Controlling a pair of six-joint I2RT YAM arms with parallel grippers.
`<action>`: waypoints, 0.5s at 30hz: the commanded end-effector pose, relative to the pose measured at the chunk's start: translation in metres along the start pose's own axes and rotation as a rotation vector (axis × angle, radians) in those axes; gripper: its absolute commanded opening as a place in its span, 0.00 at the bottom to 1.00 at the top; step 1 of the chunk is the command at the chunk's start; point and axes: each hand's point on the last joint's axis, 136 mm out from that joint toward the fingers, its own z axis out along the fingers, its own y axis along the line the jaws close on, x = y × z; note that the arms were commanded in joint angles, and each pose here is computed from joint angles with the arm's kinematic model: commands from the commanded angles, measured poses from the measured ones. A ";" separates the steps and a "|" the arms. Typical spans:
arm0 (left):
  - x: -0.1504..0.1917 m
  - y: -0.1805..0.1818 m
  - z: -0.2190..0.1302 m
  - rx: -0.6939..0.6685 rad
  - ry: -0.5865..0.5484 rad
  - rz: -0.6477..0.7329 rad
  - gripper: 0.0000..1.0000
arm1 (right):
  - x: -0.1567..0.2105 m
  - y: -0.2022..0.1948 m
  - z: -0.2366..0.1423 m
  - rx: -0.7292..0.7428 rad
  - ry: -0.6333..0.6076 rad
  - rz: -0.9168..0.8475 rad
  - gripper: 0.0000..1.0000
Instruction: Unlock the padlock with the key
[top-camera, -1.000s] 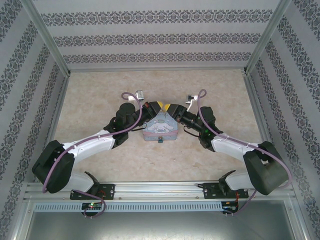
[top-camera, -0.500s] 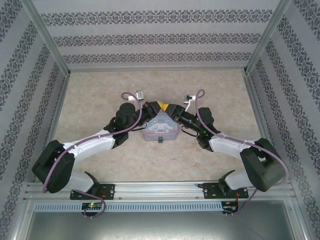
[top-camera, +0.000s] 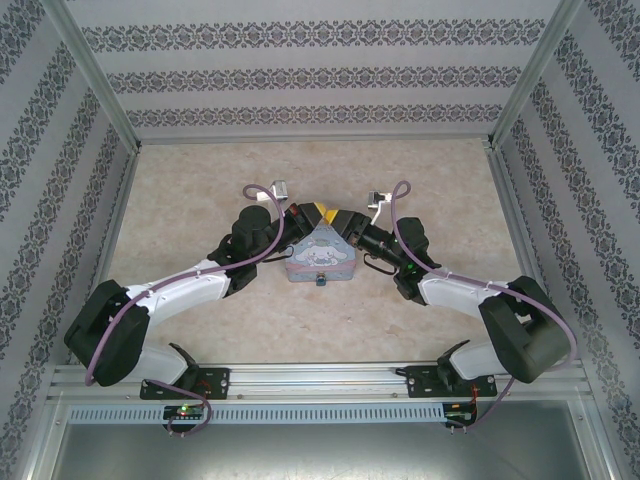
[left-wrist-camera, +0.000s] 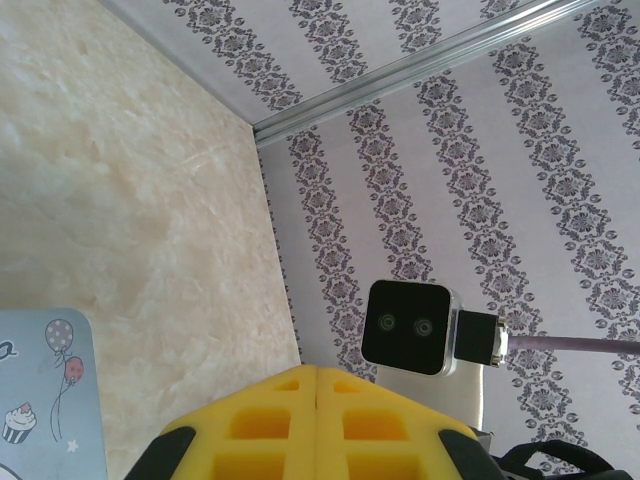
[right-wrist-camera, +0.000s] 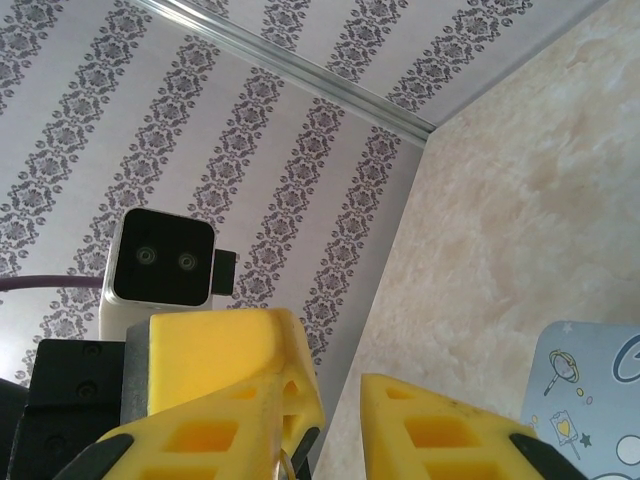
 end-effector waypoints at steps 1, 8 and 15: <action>-0.010 -0.003 0.001 0.027 -0.035 0.004 0.00 | 0.009 0.007 0.001 -0.044 0.025 -0.010 0.28; -0.010 -0.001 0.000 0.024 -0.035 0.005 0.00 | 0.012 0.009 0.004 -0.058 0.037 -0.011 0.27; -0.010 -0.001 0.000 0.023 -0.035 0.004 0.00 | 0.016 0.011 0.004 -0.070 0.050 -0.013 0.32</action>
